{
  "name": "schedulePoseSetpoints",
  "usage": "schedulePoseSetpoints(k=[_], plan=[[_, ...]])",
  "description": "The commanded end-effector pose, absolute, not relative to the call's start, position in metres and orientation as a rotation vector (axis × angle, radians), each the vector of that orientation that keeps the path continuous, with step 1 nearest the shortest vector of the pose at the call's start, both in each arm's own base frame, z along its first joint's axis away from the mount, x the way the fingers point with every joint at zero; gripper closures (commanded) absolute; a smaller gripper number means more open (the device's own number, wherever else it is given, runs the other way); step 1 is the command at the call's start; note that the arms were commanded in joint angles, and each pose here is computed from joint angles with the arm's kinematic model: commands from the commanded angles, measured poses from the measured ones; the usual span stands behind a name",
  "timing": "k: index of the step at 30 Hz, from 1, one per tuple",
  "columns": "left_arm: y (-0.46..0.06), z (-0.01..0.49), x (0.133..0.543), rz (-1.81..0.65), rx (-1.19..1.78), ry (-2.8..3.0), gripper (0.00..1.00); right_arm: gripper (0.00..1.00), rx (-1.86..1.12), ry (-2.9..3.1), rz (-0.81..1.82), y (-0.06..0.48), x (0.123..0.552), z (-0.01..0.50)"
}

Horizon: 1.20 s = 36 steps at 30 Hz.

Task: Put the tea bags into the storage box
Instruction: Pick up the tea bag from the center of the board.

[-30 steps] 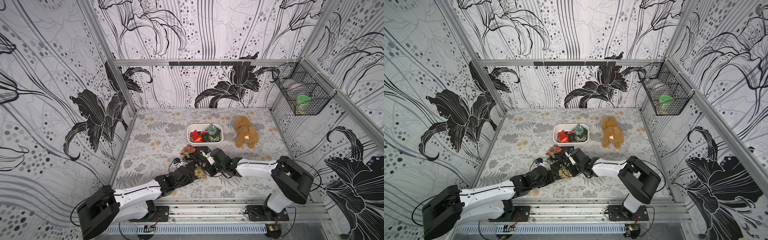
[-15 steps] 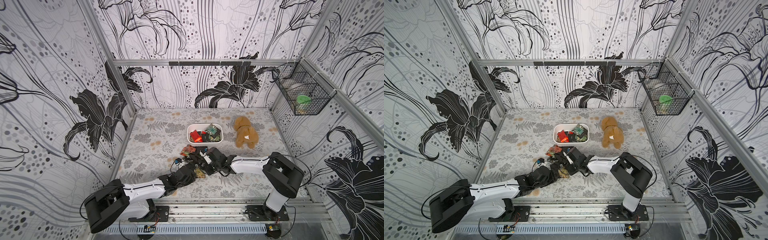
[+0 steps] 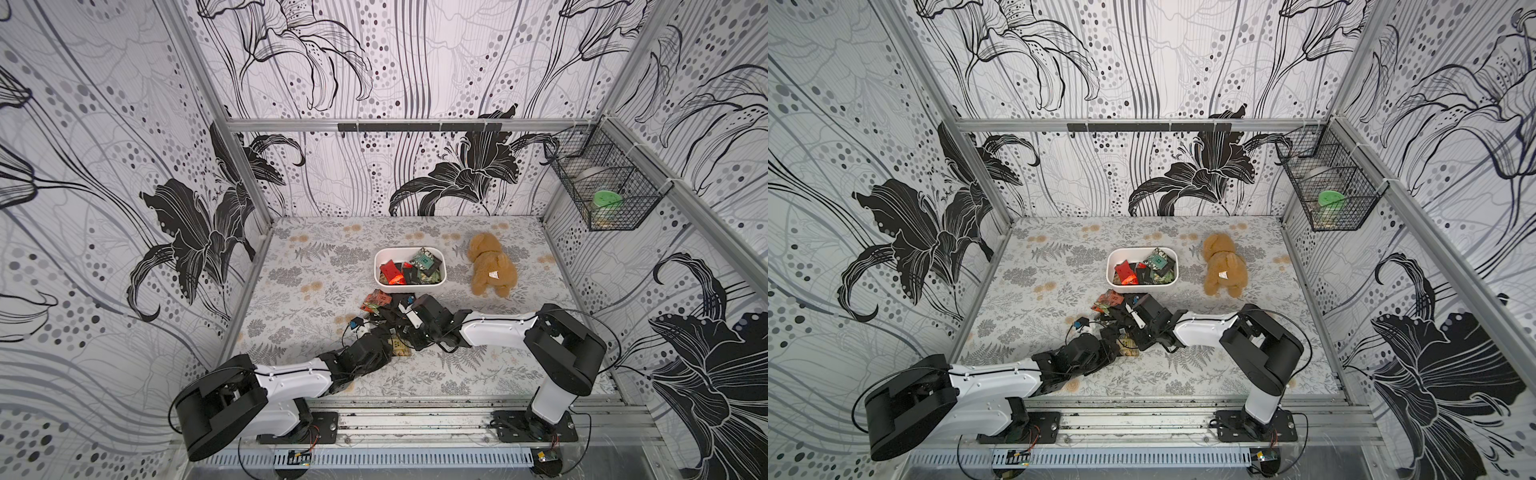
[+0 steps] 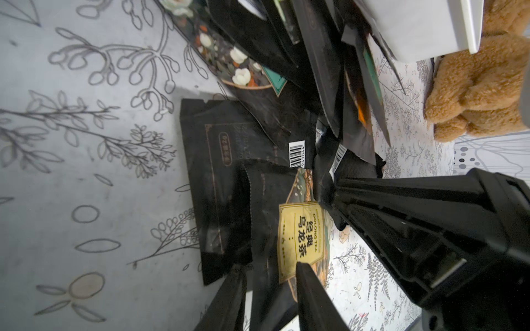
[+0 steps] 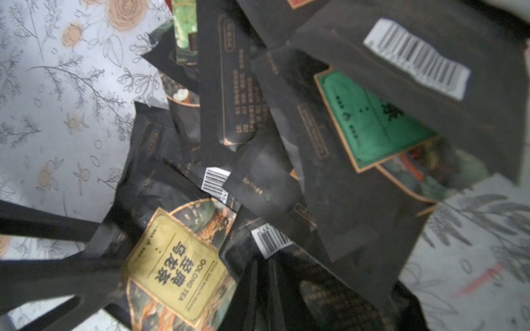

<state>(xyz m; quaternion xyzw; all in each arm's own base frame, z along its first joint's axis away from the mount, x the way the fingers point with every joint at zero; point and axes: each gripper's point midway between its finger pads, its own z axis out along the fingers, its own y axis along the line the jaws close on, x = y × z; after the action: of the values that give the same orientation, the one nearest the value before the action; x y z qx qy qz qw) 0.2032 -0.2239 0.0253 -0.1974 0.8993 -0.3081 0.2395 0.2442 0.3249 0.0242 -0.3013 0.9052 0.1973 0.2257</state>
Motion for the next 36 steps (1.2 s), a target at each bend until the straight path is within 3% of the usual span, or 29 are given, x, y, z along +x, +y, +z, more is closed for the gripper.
schedulePoseSetpoints(k=[1, 17, 24, 30, 36], plan=[[-0.225, 0.026, 0.204, -0.883, -0.581, 2.436, 0.69, 0.86, -0.884, 2.568, 0.495, 0.317, 0.231, 0.006], [-0.239, 0.036, 0.215, -1.013, -0.662, 2.347, 0.7, 0.86, -0.916, 2.569, 0.519, 0.322, 0.227, 0.006], [-0.252, 0.029, 0.216, -1.046, -0.644, 2.382, 0.8, 0.86, -0.913, 2.563, 0.511, 0.321, 0.227, 0.007], [-0.248, 0.027, 0.212, -1.019, -0.64, 2.406, 0.95, 0.86, -0.905, 2.533, 0.533, 0.322, 0.228, 0.014], [-0.233, 0.038, 0.207, -0.961, -0.624, 2.407, 1.0, 0.84, -0.877, 2.457, 0.579, 0.322, 0.229, 0.033]])
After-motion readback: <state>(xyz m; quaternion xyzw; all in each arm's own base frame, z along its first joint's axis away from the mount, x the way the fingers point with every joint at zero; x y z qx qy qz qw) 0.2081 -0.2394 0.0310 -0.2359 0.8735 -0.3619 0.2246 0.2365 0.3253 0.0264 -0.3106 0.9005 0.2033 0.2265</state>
